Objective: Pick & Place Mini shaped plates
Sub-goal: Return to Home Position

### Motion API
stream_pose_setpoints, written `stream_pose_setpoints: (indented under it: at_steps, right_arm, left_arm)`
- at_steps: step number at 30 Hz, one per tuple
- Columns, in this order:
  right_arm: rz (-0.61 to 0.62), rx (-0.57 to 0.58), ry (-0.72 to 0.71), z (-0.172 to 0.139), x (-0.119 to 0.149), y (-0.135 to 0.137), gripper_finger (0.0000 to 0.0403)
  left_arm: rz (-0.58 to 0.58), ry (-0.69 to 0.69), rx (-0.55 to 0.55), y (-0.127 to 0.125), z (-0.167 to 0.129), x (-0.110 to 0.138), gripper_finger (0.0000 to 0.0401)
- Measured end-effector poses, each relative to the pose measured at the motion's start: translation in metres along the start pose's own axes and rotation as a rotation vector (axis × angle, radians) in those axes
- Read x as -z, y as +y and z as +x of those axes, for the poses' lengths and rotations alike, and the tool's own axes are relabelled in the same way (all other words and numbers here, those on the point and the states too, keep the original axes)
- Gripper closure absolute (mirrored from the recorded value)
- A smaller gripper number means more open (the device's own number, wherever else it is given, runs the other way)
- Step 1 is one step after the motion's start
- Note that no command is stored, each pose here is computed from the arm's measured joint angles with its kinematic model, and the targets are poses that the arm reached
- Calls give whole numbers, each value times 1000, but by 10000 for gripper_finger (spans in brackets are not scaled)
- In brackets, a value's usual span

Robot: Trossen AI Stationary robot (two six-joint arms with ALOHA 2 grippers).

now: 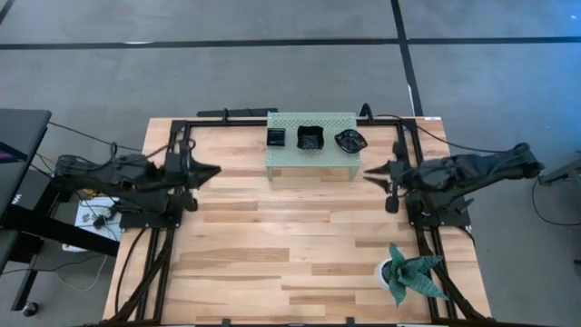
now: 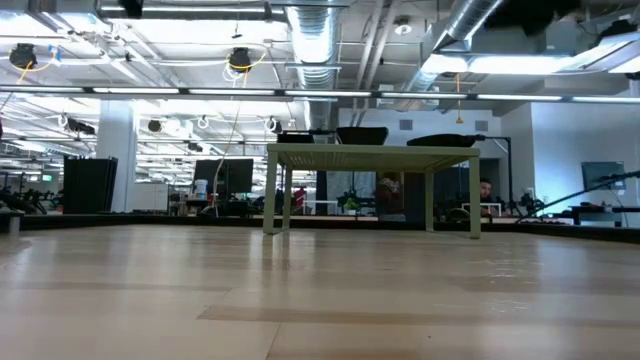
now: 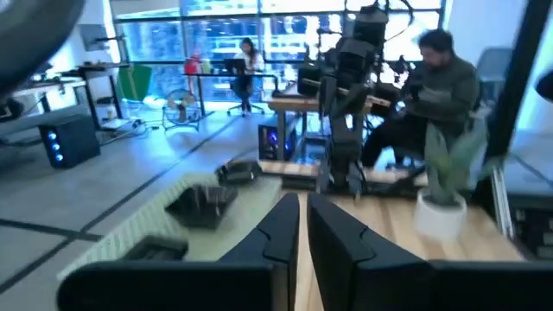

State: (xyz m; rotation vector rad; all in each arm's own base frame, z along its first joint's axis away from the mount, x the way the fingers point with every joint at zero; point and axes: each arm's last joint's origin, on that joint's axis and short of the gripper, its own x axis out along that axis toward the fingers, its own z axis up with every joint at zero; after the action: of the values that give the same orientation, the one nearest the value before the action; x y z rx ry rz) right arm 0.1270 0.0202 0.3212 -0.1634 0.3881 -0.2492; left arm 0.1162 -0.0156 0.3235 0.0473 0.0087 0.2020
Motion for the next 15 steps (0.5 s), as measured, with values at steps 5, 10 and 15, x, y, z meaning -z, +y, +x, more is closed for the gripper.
stream_pose_setpoints:
  at_steps: [5, 10, 15]
  right_arm:
    - [33, 0, -102, 13, 47, 8, 339]
    - [25, 10, -173, 11, 72, 6, 339]
    - [89, 12, -242, 4, 88, 1, 339]
  left_arm:
    - [61, 4, 63, 5, -20, 53, 379]
    - [-1, -68, 57, 11, -35, 80, 383]
    - [24, -146, 37, 16, -44, 81, 384]
